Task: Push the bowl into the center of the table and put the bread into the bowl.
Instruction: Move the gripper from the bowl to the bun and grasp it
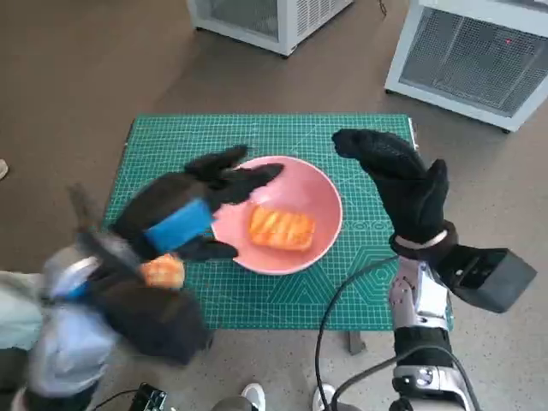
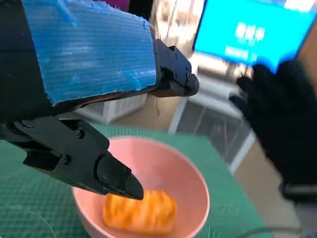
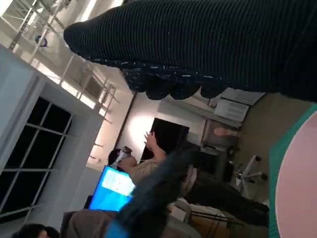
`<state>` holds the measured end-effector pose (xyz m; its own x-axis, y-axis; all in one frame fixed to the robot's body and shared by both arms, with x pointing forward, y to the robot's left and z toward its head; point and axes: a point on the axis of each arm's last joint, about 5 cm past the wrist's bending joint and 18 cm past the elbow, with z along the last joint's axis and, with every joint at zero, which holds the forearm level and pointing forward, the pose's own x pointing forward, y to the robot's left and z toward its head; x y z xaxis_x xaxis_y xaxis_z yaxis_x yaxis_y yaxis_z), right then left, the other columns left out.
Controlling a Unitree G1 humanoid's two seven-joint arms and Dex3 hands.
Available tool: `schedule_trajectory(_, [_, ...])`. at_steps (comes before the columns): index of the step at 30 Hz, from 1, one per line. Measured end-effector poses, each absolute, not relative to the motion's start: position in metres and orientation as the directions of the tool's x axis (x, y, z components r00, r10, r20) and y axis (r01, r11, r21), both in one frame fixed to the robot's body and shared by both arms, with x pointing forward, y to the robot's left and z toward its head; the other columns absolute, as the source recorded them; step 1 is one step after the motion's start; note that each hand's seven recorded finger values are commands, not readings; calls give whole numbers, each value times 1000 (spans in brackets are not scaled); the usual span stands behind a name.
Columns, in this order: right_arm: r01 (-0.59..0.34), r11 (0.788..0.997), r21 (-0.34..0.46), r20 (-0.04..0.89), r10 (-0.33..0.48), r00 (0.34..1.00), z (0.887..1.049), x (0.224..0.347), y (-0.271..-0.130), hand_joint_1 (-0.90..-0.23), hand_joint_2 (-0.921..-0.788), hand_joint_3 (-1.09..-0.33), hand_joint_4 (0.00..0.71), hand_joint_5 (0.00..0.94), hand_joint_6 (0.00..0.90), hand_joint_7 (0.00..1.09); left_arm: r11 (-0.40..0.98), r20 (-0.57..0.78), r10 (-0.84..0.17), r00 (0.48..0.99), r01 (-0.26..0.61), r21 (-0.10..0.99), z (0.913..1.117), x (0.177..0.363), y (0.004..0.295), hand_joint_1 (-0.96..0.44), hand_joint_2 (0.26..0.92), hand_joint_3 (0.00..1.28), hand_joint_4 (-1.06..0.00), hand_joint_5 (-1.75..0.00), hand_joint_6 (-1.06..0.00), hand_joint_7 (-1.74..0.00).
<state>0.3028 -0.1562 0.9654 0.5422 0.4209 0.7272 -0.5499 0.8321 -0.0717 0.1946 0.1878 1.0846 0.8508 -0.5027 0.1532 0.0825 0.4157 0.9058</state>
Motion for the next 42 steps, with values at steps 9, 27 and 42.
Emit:
schedule_trajectory(9, [-556,828,-74,726,427,539,965,303,-154,-701,-921,-716,197,1,-1,630,416,125,-336,934,28,909,1085,171,218,-205,781,2,-171,-7,-350,-33])
schedule_trajectory(27, [-577,813,-76,713,449,539,963,304,-153,-713,-921,-711,199,2,-1,628,376,-76,-180,981,139,916,1064,165,234,-222,782,1,-219,-13,-370,-22])
schedule_trajectory(42, [-582,810,-73,708,453,541,963,305,-153,-712,-921,-711,198,1,-1,621,377,-214,-138,967,251,892,1031,185,229,-145,785,3,-264,-11,-396,-16])
